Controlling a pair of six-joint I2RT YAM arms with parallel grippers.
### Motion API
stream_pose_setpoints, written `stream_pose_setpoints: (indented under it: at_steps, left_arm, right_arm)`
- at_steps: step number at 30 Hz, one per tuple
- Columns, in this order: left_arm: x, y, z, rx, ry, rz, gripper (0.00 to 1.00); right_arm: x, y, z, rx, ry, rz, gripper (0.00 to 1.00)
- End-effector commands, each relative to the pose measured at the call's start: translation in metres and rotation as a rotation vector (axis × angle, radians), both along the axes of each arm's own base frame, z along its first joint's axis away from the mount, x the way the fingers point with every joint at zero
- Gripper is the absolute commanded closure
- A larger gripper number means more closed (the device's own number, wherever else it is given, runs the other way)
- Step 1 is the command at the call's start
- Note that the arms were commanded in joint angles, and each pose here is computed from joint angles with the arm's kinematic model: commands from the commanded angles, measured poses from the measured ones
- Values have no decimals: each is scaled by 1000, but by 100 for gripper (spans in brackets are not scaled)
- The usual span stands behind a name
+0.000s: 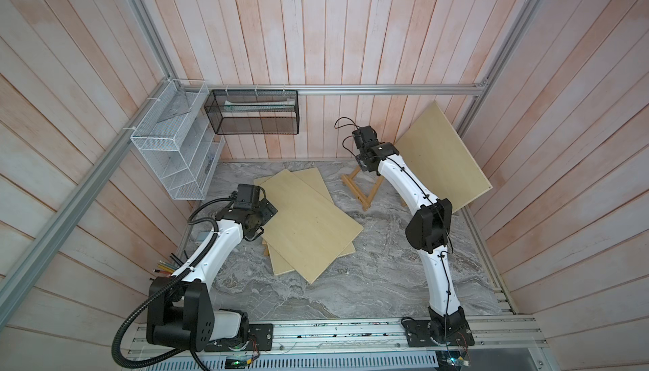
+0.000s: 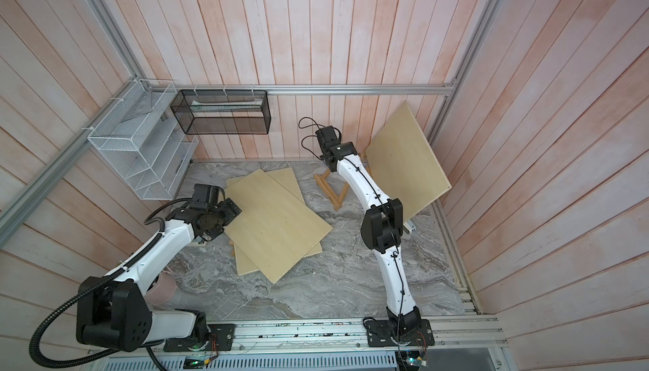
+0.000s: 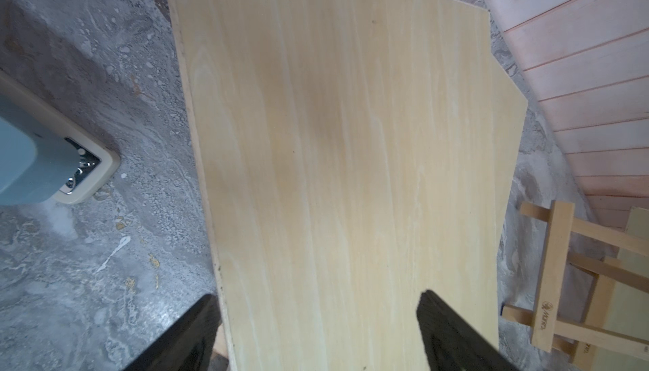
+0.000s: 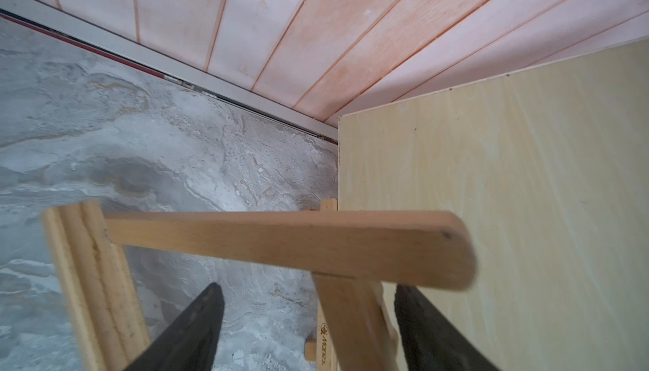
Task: Assemble the easel
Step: Place the easel at the center of the board, then pick up the drawing board.
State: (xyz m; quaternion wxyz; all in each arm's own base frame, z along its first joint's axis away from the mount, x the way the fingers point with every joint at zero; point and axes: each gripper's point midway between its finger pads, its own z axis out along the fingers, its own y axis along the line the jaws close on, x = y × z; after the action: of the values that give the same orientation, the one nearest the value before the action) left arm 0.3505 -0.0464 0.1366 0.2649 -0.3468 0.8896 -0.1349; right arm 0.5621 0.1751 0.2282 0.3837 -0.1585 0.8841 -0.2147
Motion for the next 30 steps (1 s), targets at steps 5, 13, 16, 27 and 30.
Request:
stream_pose_setpoints:
  at_steps: [5,13,16,27,30]
  left_arm:
    - [0,1,0,1,-3,-15,7]
    - [-5,18,-8,-18,3,19,6]
    - [-4,30,-13,-8,12,29,6]
    - [27,32,-37,-82,-102,-117,9]
    - [34,30,-44,-83,-133,-138,9]
  right_arm:
    - [-15,10,102,133,-197,51,20]
    - [-82,80,122,393,-128,315,21]
    - [-123,118,92,613,-17,470,22]
    - [-194,150,-59,949,338,496,26]
    - [-194,149,-78,953,377,506,26]
